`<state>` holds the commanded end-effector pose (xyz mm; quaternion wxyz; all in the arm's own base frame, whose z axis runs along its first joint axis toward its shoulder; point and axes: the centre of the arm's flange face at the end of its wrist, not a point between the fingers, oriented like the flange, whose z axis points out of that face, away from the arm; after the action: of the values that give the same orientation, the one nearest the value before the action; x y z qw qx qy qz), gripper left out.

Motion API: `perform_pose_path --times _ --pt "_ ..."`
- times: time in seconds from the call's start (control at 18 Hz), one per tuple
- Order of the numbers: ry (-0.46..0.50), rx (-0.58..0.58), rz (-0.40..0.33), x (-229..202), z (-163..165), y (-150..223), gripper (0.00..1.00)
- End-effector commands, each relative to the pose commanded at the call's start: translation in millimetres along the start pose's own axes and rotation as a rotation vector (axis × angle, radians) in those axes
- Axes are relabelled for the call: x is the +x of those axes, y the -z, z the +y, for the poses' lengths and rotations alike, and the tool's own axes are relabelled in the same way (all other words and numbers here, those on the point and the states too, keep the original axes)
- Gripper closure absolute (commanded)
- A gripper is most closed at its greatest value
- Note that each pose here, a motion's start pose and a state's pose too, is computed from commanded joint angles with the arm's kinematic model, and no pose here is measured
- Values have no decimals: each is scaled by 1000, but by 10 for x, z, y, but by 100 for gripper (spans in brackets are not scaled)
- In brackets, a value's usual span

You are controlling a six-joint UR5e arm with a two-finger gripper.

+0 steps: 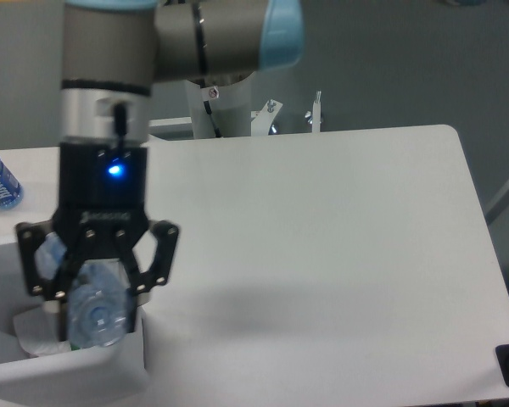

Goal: Place the trash in the trash can
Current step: 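Release the bottle into the bin and raise the gripper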

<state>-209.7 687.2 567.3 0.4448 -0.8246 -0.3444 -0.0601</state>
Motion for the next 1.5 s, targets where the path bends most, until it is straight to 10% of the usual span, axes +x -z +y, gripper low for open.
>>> perform_pose_path --times 0.22,1.11,1.5 --pt "-65 -18 2 32 85 -77 0" --pt "-109 76 -119 -866 -529 403 0" --pt "-407 -33 -251 -1787 -641 839 0"
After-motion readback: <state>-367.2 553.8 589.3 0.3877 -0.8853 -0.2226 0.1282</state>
